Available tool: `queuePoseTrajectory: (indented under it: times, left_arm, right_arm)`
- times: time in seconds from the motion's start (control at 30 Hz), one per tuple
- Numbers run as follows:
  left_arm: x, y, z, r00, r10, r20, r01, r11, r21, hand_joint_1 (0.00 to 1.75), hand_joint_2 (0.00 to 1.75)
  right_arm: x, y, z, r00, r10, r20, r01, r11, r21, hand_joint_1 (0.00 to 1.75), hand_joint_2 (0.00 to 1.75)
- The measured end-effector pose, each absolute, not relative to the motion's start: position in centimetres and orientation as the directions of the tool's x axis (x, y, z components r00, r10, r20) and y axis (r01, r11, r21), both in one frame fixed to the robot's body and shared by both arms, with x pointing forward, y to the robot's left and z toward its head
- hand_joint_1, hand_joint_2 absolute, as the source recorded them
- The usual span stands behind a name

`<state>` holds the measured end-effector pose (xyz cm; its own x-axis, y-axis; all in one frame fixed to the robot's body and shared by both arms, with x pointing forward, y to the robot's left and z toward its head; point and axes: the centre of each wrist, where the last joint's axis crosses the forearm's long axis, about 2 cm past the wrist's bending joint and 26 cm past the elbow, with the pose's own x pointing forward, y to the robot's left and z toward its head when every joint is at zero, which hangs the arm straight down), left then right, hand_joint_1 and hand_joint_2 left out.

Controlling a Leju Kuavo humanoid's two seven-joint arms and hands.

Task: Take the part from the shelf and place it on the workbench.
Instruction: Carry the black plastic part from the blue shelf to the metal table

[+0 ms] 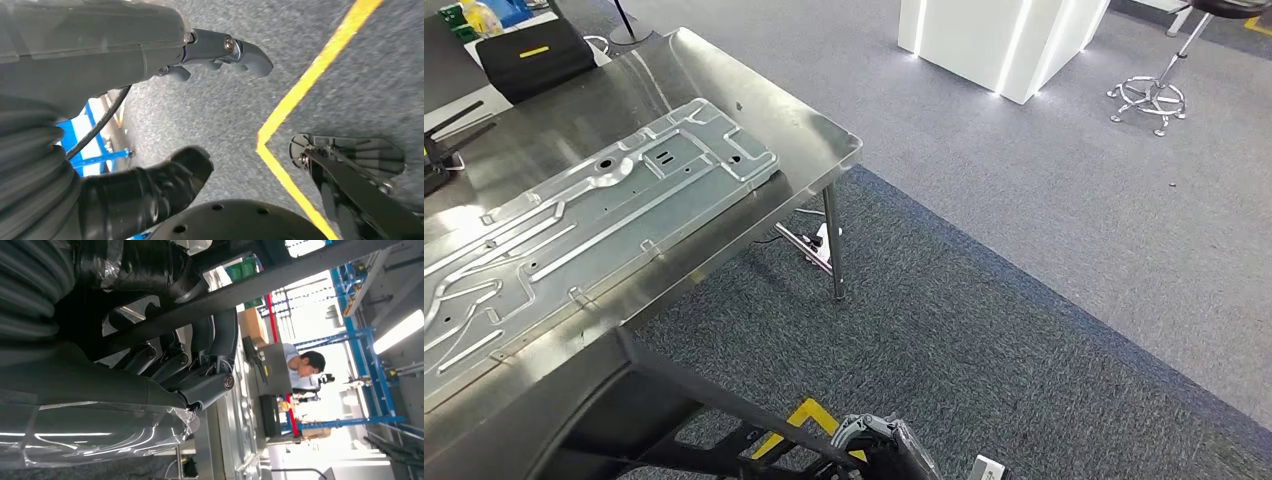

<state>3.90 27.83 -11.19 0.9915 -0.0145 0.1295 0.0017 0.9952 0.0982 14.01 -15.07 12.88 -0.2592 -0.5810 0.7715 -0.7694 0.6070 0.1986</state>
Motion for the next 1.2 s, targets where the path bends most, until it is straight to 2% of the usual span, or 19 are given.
queuePoseTrajectory:
  times: [1.2]
  left_arm:
    - [3.94,27.78,-11.18,0.989,-0.019,0.145,0.003,0.994,0.112,0.00,1.75]
  right_arm:
    - [14.01,-15.18,13.47,-0.348,-0.529,0.774,-0.747,0.655,0.112,1.75,1.75]
